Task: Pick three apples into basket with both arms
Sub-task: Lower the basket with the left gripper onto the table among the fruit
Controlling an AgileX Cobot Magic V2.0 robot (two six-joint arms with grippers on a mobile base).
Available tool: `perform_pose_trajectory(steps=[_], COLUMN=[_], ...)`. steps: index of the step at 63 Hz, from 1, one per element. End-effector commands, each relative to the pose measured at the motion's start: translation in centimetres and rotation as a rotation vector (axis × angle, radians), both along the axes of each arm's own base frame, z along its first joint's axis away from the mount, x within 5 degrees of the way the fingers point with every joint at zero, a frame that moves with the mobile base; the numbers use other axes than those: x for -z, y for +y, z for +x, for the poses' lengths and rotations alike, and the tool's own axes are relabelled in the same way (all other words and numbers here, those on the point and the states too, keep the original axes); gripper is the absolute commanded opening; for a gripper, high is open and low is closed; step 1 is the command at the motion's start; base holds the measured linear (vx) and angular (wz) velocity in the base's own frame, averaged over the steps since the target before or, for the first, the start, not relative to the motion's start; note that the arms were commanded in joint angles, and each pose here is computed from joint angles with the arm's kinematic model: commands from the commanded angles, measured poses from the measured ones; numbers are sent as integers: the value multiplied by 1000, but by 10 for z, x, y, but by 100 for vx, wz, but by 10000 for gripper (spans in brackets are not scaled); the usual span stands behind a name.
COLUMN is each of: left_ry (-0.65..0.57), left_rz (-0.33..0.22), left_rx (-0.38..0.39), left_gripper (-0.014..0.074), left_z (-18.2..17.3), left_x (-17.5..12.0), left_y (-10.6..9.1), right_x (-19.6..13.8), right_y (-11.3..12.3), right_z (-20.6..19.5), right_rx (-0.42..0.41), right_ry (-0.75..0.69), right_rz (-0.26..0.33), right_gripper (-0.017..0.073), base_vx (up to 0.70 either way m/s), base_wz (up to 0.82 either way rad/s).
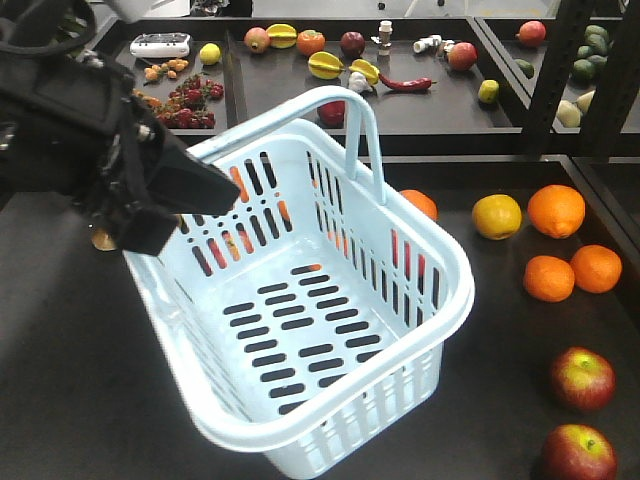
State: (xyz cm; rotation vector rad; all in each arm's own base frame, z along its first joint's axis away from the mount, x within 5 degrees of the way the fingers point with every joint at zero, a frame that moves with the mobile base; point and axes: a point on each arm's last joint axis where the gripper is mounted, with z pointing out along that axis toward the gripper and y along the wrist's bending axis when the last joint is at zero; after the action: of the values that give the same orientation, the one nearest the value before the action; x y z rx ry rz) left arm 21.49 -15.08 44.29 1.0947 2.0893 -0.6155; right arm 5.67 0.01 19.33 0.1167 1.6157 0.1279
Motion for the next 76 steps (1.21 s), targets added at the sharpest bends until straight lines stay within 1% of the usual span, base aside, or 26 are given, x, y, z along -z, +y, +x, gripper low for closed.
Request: perform_pose_trajectory(steps=[1,4,10,24,31,37,49,56,62,69,76], left_ry=[-41,-28,-9,22,26,60,71,98,119,110,118], left_rz=[-144,-154,-148,-46,-13,-6,-5,6,16,28,37], left_rx=[-13,0,44,135,168,184,197,222,238,256,259], left_gripper=[-6,-6,-6,0,3,4,4,4,4,7,15], left_z=[8,16,31,68,83,94,116,126,132,141,146], left_x=[-13,-7,7,52,73,83,91,99,106,115,125], left_y=[-11,-17,-27,-46,-53,-60,-72,-78,-82,-86,-88], right_x=[-3,-3,-3,-3,-3,-3,-3,-3,-3,-3,-3], right_y=[0,0,0,0,0,0,0,0,0,0,0], right_z=[0,0,0,0,0,0,0,0,0,0,0], right_rx=[-3,-3,-3,-3,-3,-3,-3,-3,-3,-3,-3], right_ry=[-67,-67,-67,-67,-67,-67,-67,-67,-67,-67,-67], right_rz=[-11,-11,-11,-11,-11,-11,-11,-11,-11,-11,-11], right_gripper=[-4,-4,-4,-4,-4,-4,-4,-4,-4,-4,-4], base_vx=[0,0,0,0,0,0,0,0,0,0,0], base_wz=[0,0,0,0,0,0,0,0,0,0,0])
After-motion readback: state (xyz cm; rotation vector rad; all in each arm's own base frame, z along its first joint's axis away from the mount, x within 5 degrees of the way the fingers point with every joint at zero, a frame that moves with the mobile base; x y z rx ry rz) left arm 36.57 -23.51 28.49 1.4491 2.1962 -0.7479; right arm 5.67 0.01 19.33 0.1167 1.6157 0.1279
